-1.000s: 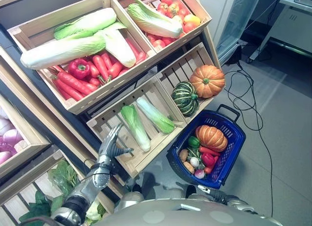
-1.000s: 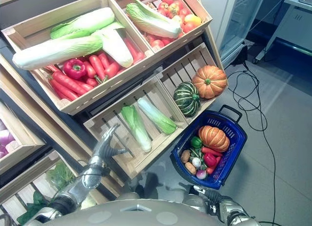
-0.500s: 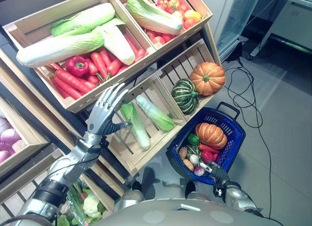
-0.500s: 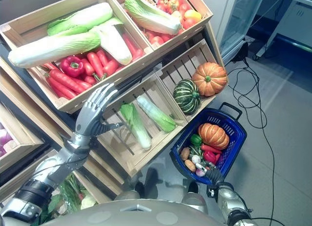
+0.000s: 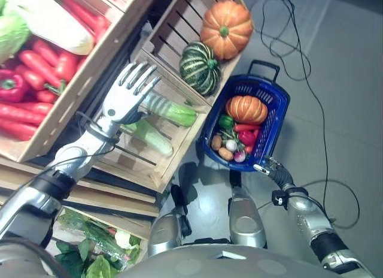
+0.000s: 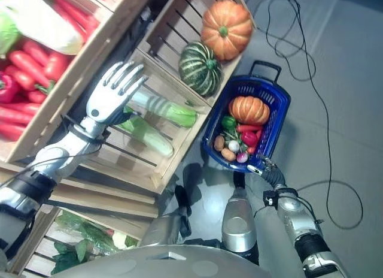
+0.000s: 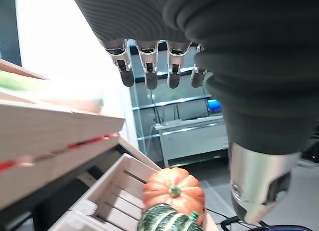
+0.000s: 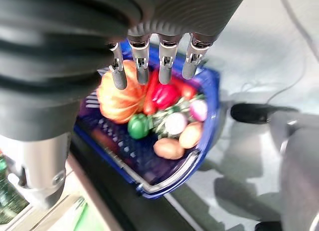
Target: Pick up fruits and vegetables into the basket
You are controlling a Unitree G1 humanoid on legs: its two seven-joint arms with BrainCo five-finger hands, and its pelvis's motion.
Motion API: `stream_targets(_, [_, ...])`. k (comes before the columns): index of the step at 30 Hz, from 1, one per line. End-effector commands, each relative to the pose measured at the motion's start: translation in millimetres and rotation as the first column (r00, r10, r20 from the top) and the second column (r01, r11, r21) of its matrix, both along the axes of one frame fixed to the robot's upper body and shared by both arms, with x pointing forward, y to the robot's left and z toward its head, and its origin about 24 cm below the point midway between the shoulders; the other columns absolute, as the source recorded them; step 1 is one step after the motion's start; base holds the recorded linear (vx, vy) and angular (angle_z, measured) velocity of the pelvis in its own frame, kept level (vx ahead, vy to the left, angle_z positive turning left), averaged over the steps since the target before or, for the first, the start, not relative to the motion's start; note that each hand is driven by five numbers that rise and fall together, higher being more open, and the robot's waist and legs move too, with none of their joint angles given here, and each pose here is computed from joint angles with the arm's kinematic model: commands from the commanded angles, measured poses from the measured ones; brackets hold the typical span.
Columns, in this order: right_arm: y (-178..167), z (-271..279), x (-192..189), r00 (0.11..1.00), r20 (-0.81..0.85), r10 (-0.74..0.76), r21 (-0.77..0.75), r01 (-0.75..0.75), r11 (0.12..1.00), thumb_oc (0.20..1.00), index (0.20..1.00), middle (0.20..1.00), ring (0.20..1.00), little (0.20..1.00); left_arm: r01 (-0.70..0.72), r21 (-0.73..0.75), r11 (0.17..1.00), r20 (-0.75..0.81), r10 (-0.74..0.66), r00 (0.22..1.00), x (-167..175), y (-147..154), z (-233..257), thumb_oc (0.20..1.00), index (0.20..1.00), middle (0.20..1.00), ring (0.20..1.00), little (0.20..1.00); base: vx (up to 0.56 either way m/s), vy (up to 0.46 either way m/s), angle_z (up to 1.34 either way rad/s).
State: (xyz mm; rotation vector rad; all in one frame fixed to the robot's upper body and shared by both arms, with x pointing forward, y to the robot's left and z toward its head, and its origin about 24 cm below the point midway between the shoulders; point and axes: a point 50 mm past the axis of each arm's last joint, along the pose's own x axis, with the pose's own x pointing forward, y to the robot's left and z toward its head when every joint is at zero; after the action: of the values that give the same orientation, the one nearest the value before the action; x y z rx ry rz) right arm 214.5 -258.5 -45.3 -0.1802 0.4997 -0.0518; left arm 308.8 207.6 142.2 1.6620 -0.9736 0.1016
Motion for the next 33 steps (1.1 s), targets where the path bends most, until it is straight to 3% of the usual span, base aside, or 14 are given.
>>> stream_targets(1, [5.7, 13.0, 5.3, 0.997, 0.064, 0.042, 0.031, -0.044, 0.999, 1.0, 1.0, 1.0, 1.0, 1.0, -0.088, 0.001, 0.996, 0.047, 0.088, 0.995, 7.5, 17.9, 14.4, 1.0, 1.0, 1.0, 1.0, 1.0, -0.1, 0.035, -0.26])
stream_targets(16, [-3.4, 58.0, 32.0, 0.974, 0.222, 0.035, 0.034, -0.043, 0.998, 1.0, 1.0, 1.0, 1.0, 1.0, -0.409, -0.067, 0.91, -0.022, 0.408, 0.913, 56.7, 50.4, 50.4, 1.0, 1.0, 1.0, 1.0, 1.0, -0.05, 0.034, -0.1])
stream_targets(29, [-3.2, 74.3, 37.9, 0.955, 0.294, 0.025, 0.029, -0.035, 0.999, 1.0, 1.0, 1.0, 1.0, 1.0, -0.602, -0.083, 0.794, -0.133, 0.59, 0.796, 64.8, 76.6, 41.5, 1.0, 1.0, 1.0, 1.0, 1.0, -0.03, 0.045, -0.03])
stream_targets(33, [-2.4, 70.3, 35.6, 0.956, 0.292, 0.009, 0.038, -0.021, 0.999, 1.0, 1.0, 1.0, 1.0, 1.0, -0.6, -0.174, 0.781, -0.148, 0.582, 0.8, 60.3, 80.1, 32.0, 1.0, 1.0, 1.0, 1.0, 1.0, -0.01, 0.012, -0.02])
